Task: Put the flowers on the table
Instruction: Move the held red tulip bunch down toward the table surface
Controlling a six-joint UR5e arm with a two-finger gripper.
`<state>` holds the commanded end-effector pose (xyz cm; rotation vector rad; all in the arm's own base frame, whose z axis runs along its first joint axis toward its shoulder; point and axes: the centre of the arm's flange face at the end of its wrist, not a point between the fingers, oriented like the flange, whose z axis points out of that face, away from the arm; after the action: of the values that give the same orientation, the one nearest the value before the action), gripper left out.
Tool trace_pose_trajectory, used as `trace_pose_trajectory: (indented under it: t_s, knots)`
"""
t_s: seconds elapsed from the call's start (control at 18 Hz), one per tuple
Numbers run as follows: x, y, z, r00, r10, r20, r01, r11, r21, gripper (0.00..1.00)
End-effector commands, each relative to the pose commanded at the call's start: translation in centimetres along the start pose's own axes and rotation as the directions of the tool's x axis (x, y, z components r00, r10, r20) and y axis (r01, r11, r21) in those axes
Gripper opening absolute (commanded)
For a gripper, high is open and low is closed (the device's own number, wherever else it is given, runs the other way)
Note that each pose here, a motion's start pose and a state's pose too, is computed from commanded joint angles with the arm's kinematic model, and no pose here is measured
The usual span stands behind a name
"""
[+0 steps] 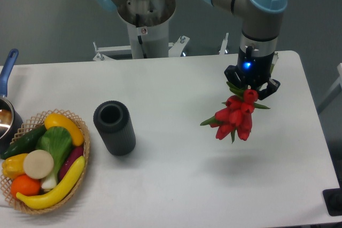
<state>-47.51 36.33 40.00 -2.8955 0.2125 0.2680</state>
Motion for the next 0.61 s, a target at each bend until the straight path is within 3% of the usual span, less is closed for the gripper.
trace_pose_trajectory:
  t_s: [0.61]
  knots:
    - [0.7,-1.8,3.4,0.999,0.013,-0.053,-0.013,1.000,-0.007,0.00]
